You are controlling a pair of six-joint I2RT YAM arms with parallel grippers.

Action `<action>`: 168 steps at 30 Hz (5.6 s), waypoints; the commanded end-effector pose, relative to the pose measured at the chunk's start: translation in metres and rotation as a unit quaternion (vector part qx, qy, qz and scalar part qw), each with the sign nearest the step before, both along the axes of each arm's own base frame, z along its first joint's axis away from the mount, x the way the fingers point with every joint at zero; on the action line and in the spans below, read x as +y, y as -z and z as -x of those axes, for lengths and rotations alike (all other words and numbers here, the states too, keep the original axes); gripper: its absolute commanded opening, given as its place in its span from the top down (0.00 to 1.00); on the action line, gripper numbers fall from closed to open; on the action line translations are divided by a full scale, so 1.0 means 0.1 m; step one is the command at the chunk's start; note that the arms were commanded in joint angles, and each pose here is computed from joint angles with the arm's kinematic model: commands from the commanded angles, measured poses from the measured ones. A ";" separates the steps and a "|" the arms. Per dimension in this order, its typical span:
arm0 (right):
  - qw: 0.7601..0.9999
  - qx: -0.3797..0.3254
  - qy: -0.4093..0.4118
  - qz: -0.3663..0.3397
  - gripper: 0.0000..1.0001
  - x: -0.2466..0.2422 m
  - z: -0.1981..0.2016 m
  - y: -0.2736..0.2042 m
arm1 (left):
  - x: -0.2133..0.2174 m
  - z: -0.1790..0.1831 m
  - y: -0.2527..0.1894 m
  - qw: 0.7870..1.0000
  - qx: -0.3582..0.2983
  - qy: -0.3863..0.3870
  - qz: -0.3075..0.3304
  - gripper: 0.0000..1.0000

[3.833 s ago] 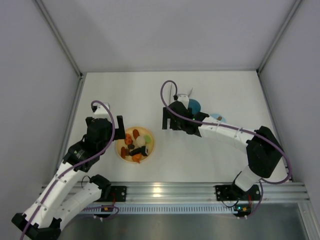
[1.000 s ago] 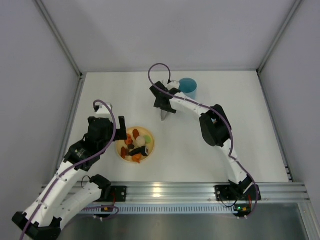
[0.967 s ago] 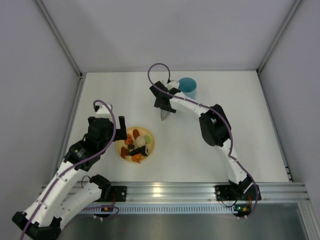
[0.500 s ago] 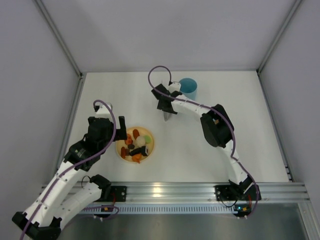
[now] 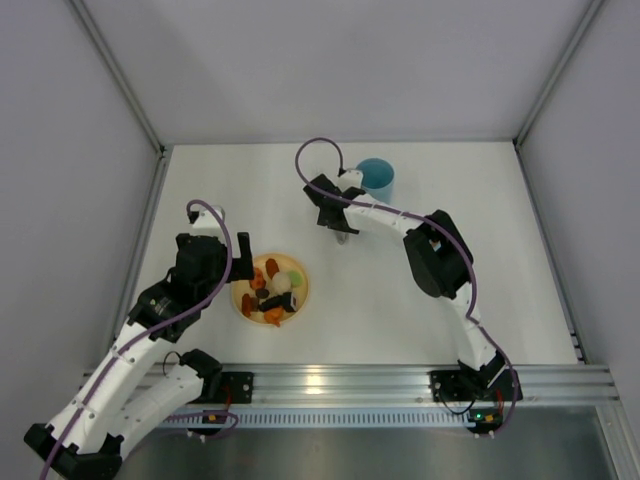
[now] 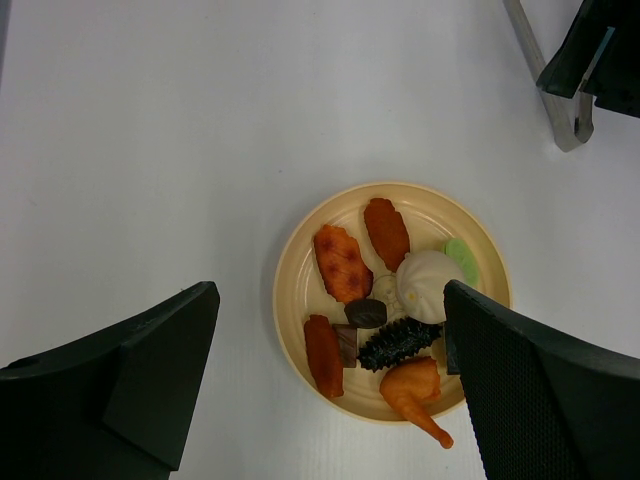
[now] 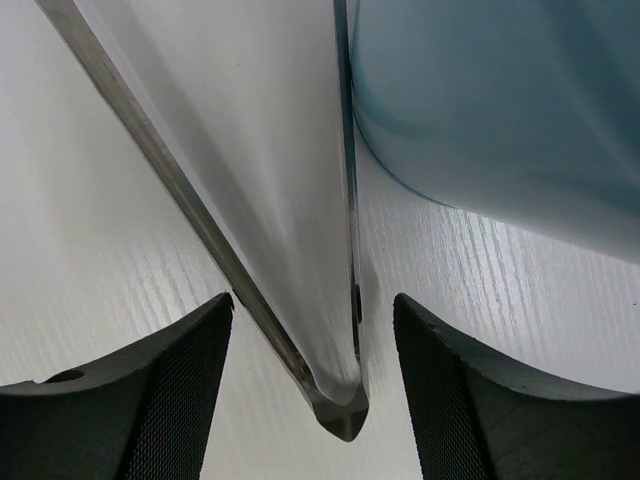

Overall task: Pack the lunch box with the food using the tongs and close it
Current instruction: Move the clamp to the center of the board, then pick up the clamp at the center of the board.

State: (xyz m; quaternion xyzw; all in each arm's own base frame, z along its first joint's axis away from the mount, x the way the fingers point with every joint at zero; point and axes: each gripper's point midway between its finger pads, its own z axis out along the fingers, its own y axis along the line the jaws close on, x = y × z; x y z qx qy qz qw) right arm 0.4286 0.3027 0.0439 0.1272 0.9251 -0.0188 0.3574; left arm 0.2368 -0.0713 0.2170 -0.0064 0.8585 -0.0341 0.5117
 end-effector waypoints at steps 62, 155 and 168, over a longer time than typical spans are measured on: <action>0.970 -0.015 -0.210 0.122 0.41 0.22 -0.09 -0.19 | -0.02 -0.04 -0.07 1.000 -0.007 0.000 0.005 0.01; 0.974 0.074 -0.212 0.003 0.08 -0.34 1.21 0.26 | -0.01 -0.07 0.02 1.000 0.009 -0.008 -0.009 0.01; 0.972 0.094 -0.216 0.015 0.29 -0.45 1.34 0.47 | 0.02 -0.03 0.00 0.999 0.025 -0.018 -0.013 0.01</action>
